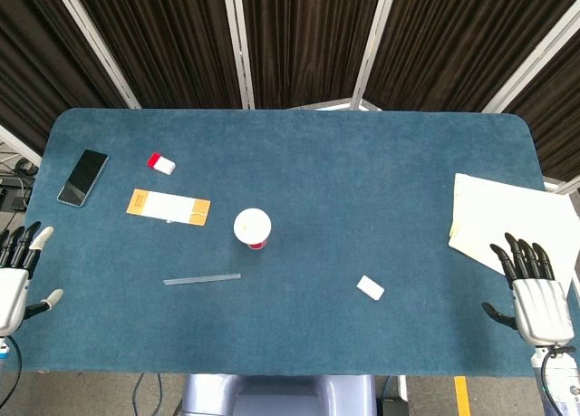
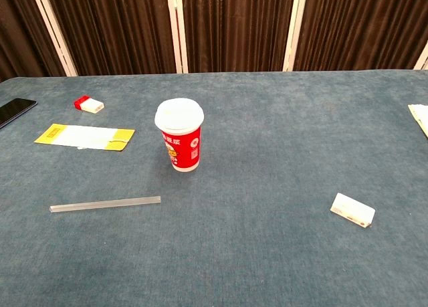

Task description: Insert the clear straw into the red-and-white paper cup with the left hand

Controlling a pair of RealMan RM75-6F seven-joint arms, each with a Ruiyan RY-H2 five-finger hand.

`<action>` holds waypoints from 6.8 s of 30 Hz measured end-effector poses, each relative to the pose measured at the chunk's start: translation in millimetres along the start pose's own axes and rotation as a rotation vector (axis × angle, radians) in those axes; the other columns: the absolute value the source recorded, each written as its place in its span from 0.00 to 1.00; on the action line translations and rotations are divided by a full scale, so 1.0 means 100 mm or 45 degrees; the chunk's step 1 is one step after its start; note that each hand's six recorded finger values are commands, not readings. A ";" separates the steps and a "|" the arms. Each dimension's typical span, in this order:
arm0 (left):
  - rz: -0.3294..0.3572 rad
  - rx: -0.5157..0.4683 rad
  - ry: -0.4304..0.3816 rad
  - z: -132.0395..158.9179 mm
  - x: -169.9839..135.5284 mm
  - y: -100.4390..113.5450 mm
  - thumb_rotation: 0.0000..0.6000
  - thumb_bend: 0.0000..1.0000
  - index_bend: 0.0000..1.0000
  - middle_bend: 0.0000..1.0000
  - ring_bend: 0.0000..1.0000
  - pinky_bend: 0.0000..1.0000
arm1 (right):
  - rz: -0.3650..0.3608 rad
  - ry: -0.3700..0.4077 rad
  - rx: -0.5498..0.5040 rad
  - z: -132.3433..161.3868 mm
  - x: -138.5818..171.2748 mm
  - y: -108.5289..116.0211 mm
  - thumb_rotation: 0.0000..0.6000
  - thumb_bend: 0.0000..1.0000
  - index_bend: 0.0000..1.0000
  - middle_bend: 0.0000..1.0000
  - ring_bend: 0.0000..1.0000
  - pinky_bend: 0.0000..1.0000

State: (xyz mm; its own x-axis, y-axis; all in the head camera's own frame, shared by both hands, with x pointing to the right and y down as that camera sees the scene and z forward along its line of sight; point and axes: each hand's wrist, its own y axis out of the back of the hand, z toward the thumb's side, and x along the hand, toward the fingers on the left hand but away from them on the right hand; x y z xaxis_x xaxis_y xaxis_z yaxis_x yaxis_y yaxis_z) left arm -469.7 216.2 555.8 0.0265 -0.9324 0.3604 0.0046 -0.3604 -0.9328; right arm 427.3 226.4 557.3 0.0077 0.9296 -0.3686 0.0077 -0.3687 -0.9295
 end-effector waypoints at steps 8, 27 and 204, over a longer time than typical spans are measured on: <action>-0.002 -0.001 0.010 -0.01 -0.01 0.00 1.00 0.17 0.00 0.00 0.00 0.00 | 0.011 -0.007 -0.001 0.00 0.01 0.00 1.00 0.11 0.11 0.00 0.00 0.00; -0.015 -0.007 0.023 -0.01 -0.01 -0.01 1.00 0.17 0.06 0.00 0.00 0.00 | 0.019 -0.018 -0.001 -0.02 0.00 -0.01 1.00 0.11 0.11 0.00 0.00 0.00; -0.535 -1.635 -0.183 3.20 1.58 -0.13 1.00 0.44 0.57 0.04 0.00 0.00 | 0.001 -0.104 -0.216 -0.10 -0.07 0.00 1.00 0.13 0.11 0.00 0.00 0.00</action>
State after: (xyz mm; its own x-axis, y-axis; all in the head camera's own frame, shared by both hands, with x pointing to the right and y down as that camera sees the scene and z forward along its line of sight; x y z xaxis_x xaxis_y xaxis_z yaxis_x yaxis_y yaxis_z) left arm -145.4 81.5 623.1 0.3574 -0.7644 0.5366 -0.8866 -0.4584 -0.0624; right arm 437.7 220.0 560.2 -0.0732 0.9239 -0.3755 0.1761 -0.3586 -0.9167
